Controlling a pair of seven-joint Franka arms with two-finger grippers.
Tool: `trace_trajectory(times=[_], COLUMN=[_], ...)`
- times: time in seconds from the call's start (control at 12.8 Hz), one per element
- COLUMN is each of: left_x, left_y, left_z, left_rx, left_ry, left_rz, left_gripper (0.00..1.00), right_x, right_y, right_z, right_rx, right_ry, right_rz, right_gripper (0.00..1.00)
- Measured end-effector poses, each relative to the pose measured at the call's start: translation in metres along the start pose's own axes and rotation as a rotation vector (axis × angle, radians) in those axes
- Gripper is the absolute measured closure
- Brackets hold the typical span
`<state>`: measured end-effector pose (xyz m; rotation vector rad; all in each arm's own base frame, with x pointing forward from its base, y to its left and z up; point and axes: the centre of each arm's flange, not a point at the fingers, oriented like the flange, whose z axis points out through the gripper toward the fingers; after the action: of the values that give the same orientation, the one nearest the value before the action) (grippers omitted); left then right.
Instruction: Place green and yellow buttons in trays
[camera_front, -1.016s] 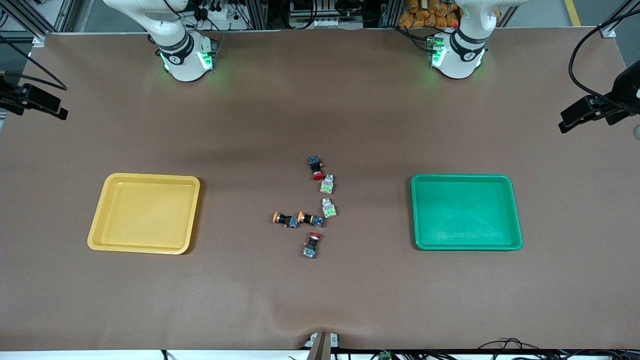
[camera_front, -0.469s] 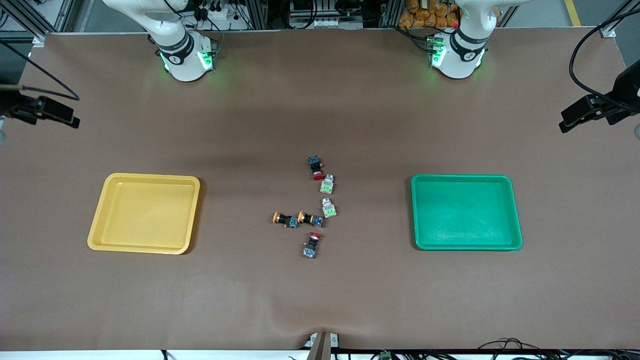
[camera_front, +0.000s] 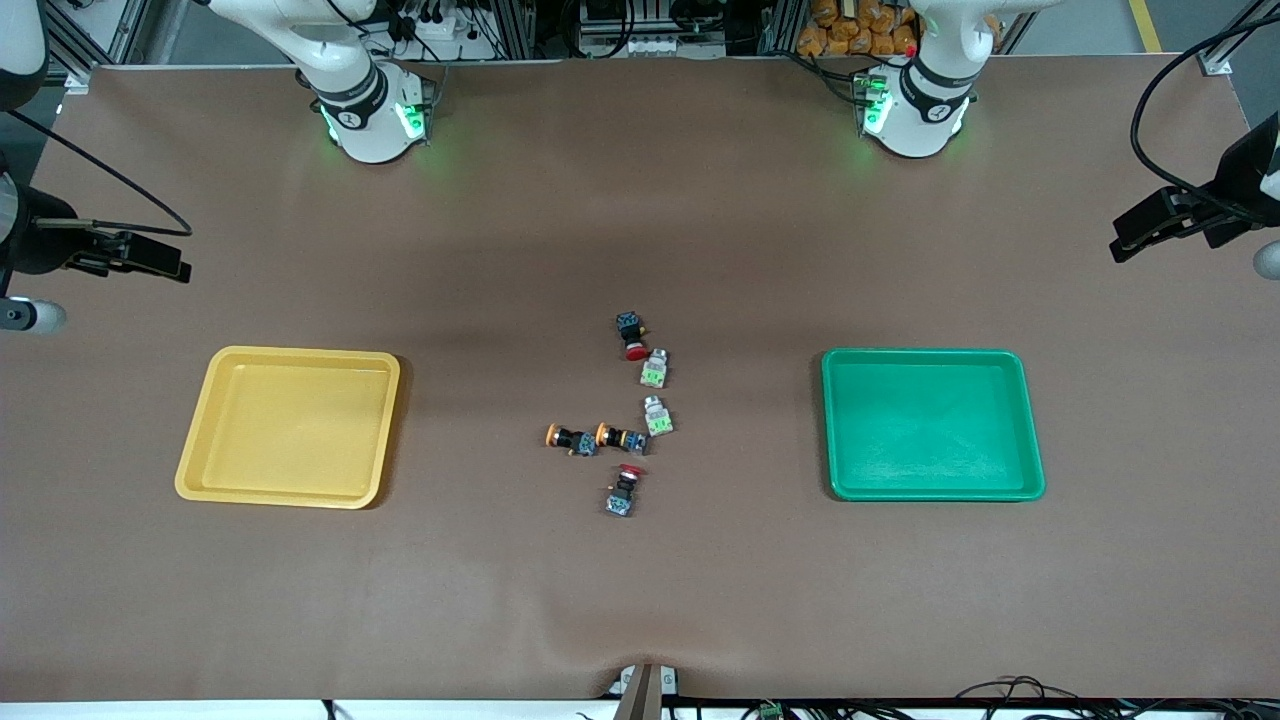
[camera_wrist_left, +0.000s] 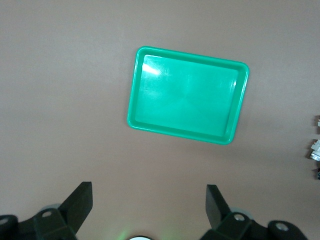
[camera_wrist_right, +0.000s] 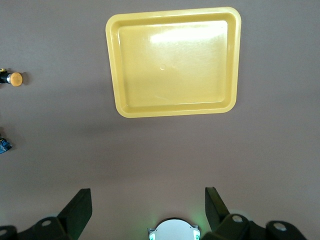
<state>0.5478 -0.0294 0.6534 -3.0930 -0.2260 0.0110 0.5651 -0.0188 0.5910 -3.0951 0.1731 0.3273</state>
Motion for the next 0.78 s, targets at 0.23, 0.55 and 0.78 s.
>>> trace_trajectory(times=[0.23,0.55,0.78], left_x=[0.0,0.0,0.005], left_y=[0.0,0.006,0.033], left_z=[0.0,0.005,0.024], left_rx=[0.0,-0.003,-0.007], left_ry=[0.0,-0.014,-0.048], left_rz=[0.001,0.01,0.055], left_gripper=[0.0,0.0,0.0], right_x=[-0.003,-0.01,-0.01], right_y=[0.009,0.005,0.0], right_z=[0.008,0.013,0.023], right_rx=[-0.001,-0.006,-0.012], right_ry=[-0.056,-0.117,-0.155], right_rz=[0.015,0.007,-0.001], right_gripper=[0.0,0.0,0.0])
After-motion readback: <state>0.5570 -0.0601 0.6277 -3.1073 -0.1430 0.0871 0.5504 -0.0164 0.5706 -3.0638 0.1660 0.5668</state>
